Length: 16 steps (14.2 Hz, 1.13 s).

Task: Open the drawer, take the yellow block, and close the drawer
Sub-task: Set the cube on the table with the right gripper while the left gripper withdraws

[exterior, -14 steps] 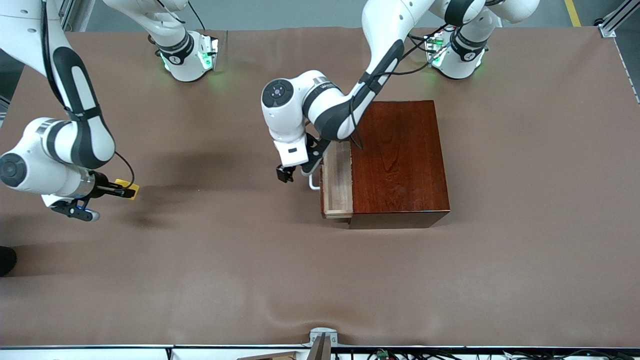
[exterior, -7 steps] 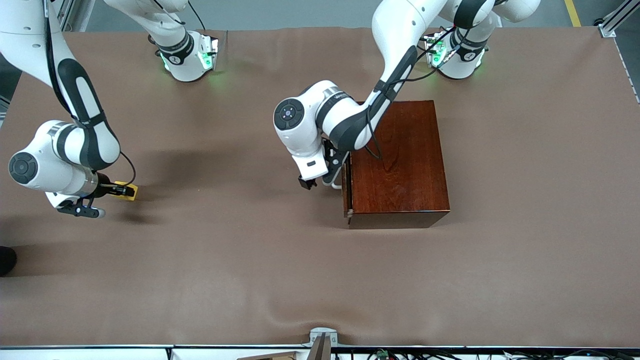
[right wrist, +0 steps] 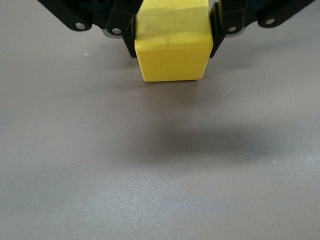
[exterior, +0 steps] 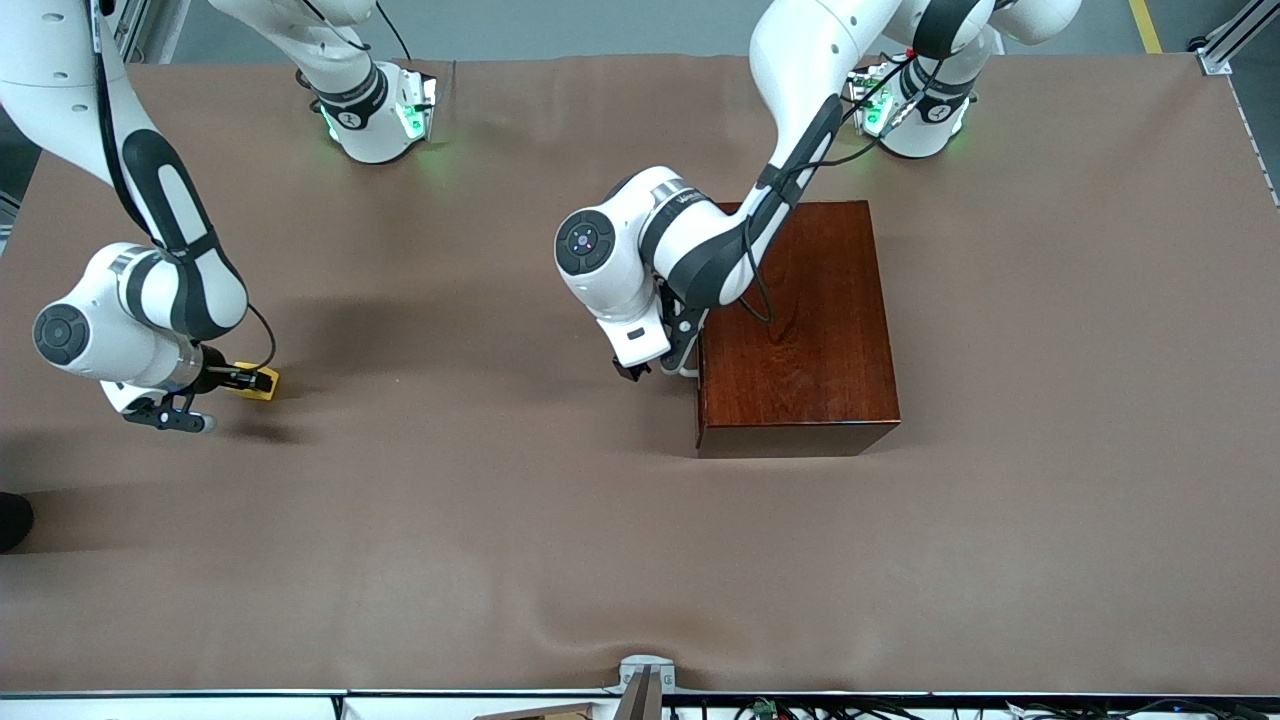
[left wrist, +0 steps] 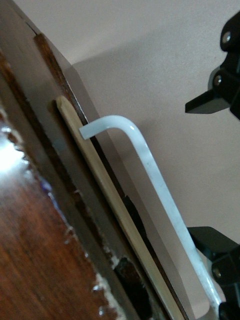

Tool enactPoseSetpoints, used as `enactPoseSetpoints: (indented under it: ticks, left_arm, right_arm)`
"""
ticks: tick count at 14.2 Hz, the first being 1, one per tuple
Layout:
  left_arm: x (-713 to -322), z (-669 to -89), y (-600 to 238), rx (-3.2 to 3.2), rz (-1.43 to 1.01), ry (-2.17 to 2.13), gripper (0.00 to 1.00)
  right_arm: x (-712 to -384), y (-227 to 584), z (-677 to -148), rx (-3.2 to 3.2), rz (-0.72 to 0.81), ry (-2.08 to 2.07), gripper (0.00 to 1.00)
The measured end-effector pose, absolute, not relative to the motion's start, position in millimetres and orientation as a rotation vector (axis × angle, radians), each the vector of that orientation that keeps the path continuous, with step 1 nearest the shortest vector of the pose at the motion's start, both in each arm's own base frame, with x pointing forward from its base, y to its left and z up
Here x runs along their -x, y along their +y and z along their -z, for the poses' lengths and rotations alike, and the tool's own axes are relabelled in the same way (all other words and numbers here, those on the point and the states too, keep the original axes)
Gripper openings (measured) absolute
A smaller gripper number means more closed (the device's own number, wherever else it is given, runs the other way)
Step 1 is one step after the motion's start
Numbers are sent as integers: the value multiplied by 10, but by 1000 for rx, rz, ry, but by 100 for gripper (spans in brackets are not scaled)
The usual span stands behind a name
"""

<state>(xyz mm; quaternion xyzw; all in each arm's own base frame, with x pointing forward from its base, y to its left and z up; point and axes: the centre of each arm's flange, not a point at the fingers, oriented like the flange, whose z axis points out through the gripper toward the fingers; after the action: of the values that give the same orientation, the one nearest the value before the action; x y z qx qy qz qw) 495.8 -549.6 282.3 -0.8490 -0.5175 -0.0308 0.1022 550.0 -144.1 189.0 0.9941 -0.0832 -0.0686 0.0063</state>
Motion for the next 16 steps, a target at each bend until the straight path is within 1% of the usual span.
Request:
enactPoseSetpoints:
  ticks: [2,3,5,7,9,10,13,16]
  left_arm:
    - [-5005,-3009,-5478,2529,96,-1541,100]
    - [-5079,-3235,-5430,2557,104,-1553,100]
    - [-5343,-3992,-5137,2660,115,-1554,100]
    - [-5614,-4861,-4590,2770,106,-1551,100]
    - [-5797,-5486,-3933,2837,105,-1492,100]
    - [-5856,-5689,-3623,2867,103,-1422,100]
    - [-5985,-6051,-2787,2951,72,-1150,100]
    - [-6031,-6263,-2008,3007,3,-878,100]
  right_arm:
    - [-5499,-1441,-1890,-3111,214,-260,56]
    - [-5491,-1443,-1878,-3111,219,-261,59]
    - [-5462,-1443,-1835,-3111,240,-261,78]
    - [-5475,-1443,-1876,-3114,296,-261,99]
    - [-5548,-1447,-2027,-3118,341,-260,100]
    - [-5580,-1441,-2114,-3121,346,-257,100]
    - [-5629,-1385,-2360,-3131,335,-241,100]
    - [-5672,-1306,-2718,-3144,305,-218,100]
